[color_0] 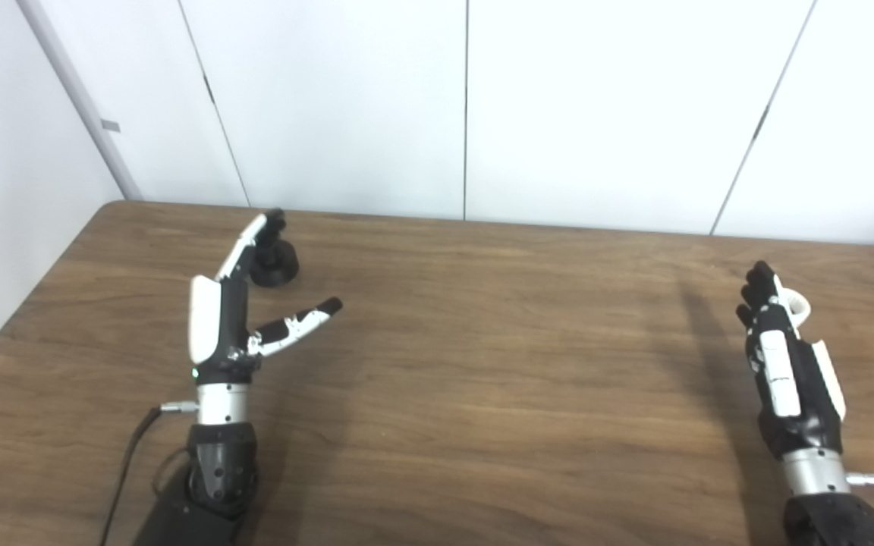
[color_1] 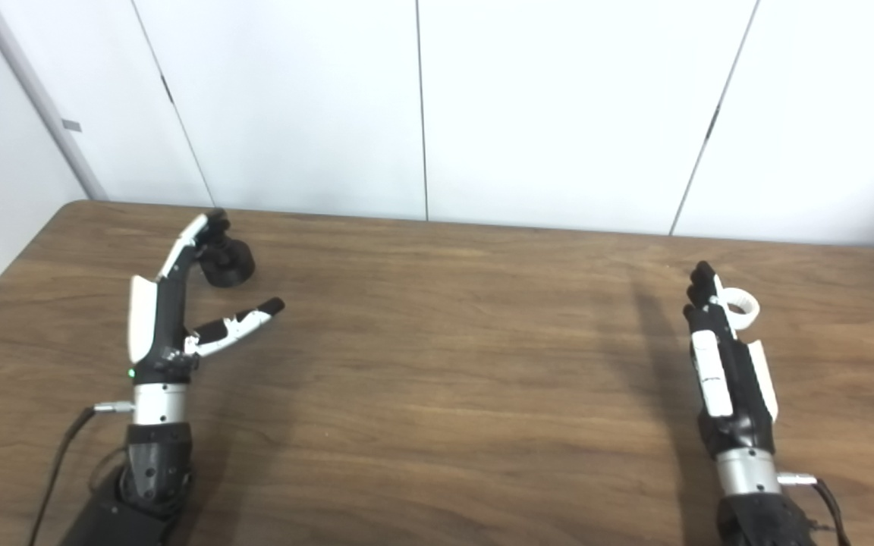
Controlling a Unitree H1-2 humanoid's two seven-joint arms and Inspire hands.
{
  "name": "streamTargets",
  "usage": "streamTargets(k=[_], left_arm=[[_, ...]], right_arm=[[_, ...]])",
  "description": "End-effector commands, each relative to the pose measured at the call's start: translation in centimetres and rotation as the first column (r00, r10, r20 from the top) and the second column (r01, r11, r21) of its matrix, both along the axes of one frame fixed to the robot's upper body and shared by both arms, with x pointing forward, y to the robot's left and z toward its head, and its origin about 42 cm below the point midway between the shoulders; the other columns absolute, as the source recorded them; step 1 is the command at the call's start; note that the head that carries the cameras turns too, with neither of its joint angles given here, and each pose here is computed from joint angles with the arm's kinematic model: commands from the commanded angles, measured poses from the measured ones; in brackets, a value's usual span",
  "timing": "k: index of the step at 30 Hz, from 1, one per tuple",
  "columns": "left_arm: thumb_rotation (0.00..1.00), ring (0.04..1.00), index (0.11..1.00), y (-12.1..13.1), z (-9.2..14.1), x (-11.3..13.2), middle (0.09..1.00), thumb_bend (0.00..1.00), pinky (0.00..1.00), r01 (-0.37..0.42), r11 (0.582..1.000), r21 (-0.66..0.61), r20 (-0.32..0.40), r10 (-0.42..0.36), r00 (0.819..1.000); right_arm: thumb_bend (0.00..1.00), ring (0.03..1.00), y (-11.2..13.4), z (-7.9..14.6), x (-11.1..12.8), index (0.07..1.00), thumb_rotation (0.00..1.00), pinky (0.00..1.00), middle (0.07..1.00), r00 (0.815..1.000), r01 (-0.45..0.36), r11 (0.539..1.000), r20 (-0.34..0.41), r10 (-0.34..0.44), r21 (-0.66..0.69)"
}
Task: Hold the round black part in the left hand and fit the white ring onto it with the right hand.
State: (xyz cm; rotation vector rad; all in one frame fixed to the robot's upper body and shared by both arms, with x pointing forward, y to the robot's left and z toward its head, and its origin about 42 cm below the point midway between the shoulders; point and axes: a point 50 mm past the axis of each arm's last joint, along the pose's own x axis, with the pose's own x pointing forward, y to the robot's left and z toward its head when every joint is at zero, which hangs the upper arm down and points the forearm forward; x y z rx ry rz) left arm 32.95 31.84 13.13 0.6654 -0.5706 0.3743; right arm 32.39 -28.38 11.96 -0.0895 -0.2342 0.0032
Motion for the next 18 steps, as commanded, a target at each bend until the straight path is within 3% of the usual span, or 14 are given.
streamTargets(k=[1,4,8,12,14,18], left_arm=[[0.11,0.88,0.924,0.8,-2.9,-1.5,0.908,0.87,0.83,-0.051,0.997,0.062,-0.028,0.053,0.998],[0.1,0.911,0.954,1.7,-2.9,-0.7,0.943,0.87,0.85,-0.092,0.989,0.113,0.003,0.092,0.996],[0.17,0.924,0.975,3.0,-2.7,0.2,0.964,0.88,0.85,-0.12,0.984,0.133,-0.003,0.122,0.993],[0.18,0.952,0.996,4.7,-1.9,1.1,0.992,0.89,0.88,-0.132,0.987,0.09,-0.082,0.14,0.987],[0.23,0.964,0.999,5.7,-1.4,1.6,0.998,0.92,0.87,-0.136,0.988,0.079,-0.138,0.146,0.98],[0.33,0.984,1.0,7.8,-0.2,2.6,1.0,0.99,0.9,-0.118,0.99,0.077,-0.279,0.135,0.951]], right_arm=[[0.31,1.0,-0.6,-3.9,-2.1,1.0,0.9,1.0,1.0,0.994,0.023,0.999,-0.111,-0.02,0.024],[0.33,1.0,-0.7,-4.0,-2.1,1.0,0.92,1.0,1.0,0.994,0.016,1.0,-0.108,-0.014,0.015],[0.34,1.0,-0.7,-4.1,-2.1,1.0,0.92,0.99,1.0,0.994,0.013,1.0,-0.109,-0.012,0.011],[0.3,1.0,-0.8,-4.0,-2.2,1.0,0.93,0.99,1.0,0.994,0.012,1.0,-0.112,-0.01,0.012],[0.29,1.0,-0.9,-4.0,-2.2,1.0,0.93,0.99,1.0,0.993,0.014,1.0,-0.114,-0.012,0.015],[0.32,1.0,-0.9,-4.0,-2.3,1.0,0.93,0.99,1.0,0.994,0.019,1.0,-0.109,-0.019,0.0]])
